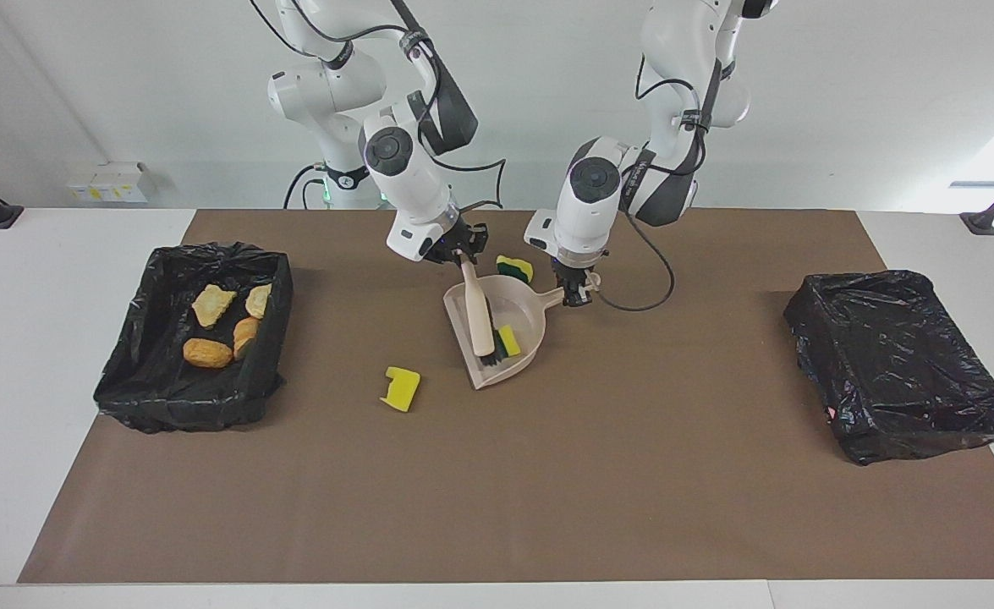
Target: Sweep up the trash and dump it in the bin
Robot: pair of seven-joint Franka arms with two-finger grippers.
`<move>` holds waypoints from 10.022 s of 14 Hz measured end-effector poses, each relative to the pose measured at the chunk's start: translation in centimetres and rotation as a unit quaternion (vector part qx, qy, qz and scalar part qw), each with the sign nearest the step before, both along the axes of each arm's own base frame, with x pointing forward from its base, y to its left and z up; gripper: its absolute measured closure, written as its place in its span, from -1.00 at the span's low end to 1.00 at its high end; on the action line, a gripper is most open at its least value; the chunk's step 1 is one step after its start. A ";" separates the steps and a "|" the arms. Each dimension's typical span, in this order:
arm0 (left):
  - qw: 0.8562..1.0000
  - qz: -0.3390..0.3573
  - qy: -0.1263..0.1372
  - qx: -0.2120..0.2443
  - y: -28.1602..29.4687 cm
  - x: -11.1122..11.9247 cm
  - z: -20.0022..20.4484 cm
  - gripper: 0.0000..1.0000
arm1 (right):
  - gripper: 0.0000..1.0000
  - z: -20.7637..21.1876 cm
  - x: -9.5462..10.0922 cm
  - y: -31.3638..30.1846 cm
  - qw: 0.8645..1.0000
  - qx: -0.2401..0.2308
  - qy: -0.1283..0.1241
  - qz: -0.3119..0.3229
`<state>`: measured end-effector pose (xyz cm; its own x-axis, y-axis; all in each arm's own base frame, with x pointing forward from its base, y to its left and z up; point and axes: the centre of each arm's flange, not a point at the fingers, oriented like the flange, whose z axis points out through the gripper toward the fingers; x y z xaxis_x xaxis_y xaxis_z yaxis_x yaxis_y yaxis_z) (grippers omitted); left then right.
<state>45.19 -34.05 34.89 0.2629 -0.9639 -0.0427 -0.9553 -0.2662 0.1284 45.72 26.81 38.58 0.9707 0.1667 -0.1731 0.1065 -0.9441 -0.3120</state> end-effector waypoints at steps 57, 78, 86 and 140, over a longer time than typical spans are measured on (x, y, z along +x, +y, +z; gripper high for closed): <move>0.975 -0.218 0.006 0.038 22.5 17.3 0.2 0.37 | 0.48 -2.5 -20.1 7.0 0.972 -0.182 0.034 -0.145; 0.938 -0.303 -0.019 0.168 13.6 9.4 3.6 0.37 | 0.48 -3.0 -10.3 20.8 0.985 -0.023 0.062 -0.158; 0.942 -0.290 -0.017 0.168 15.0 9.9 3.5 0.37 | 0.48 1.0 -3.9 22.2 0.966 0.063 0.095 -0.231; 0.988 -0.080 0.015 0.130 15.1 5.5 1.2 0.37 | 0.48 -3.8 -5.0 13.0 0.998 0.046 0.001 -0.034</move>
<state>50.64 -18.94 36.05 0.1032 -0.9486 -0.2991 -0.9846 -0.1402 0.1048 40.76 39.82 34.76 0.9800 0.1149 -0.1626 0.0413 -0.9163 -0.3984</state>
